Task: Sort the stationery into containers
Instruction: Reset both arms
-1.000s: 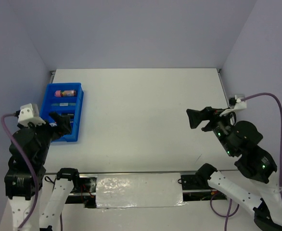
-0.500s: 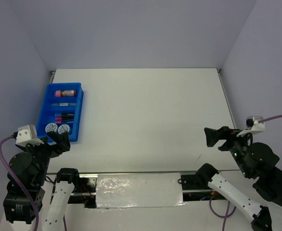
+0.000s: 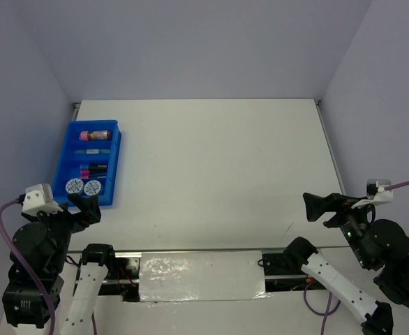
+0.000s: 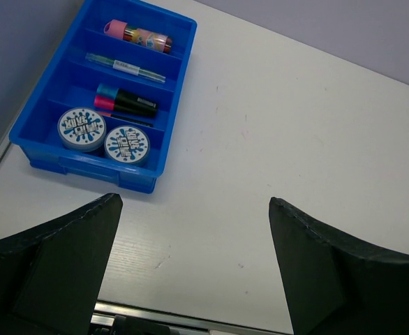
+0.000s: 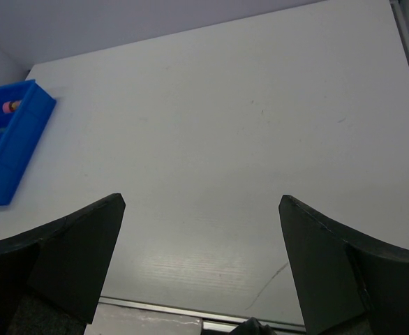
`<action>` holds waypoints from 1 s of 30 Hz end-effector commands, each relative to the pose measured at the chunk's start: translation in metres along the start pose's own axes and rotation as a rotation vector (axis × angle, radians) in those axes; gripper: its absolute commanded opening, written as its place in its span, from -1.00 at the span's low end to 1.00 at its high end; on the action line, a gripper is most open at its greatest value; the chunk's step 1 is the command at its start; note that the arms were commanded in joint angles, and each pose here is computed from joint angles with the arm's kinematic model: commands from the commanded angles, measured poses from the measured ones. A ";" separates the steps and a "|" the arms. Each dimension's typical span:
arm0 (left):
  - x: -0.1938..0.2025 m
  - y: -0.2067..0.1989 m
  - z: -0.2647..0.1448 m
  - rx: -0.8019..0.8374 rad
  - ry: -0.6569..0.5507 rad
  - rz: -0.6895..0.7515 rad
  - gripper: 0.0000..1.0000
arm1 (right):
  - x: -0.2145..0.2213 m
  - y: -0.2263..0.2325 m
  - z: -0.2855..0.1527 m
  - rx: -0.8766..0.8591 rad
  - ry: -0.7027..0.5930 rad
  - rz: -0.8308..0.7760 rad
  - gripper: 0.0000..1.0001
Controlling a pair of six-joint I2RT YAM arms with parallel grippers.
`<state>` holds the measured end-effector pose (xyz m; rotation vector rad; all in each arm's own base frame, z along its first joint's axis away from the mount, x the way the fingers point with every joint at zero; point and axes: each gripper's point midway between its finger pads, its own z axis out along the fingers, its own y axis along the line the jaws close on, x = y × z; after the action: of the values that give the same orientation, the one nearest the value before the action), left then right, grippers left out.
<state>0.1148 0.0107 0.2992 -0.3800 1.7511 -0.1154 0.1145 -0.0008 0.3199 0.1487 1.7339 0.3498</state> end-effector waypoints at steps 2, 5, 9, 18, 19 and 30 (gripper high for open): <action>-0.009 -0.004 0.000 0.010 -0.021 -0.017 0.99 | 0.002 -0.005 -0.001 0.019 0.002 -0.014 0.99; -0.012 -0.005 0.002 0.007 -0.006 -0.009 0.99 | 0.000 -0.005 -0.002 0.013 -0.008 -0.008 0.99; -0.010 -0.004 0.005 -0.001 -0.001 -0.009 0.99 | 0.001 -0.002 0.001 0.012 0.001 -0.016 0.99; 0.001 -0.007 0.019 -0.003 0.052 -0.029 0.99 | 0.002 0.002 0.006 0.006 0.012 -0.019 1.00; 0.001 -0.008 0.019 -0.001 0.056 -0.029 0.99 | 0.002 0.002 0.006 0.004 0.014 -0.020 0.99; 0.003 -0.007 0.026 -0.018 0.074 -0.040 0.99 | 0.003 0.007 0.009 -0.008 0.022 -0.030 0.99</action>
<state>0.1320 0.0093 0.2834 -0.4180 1.8428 -0.1158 0.1147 0.0004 0.3176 0.1415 1.7407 0.3496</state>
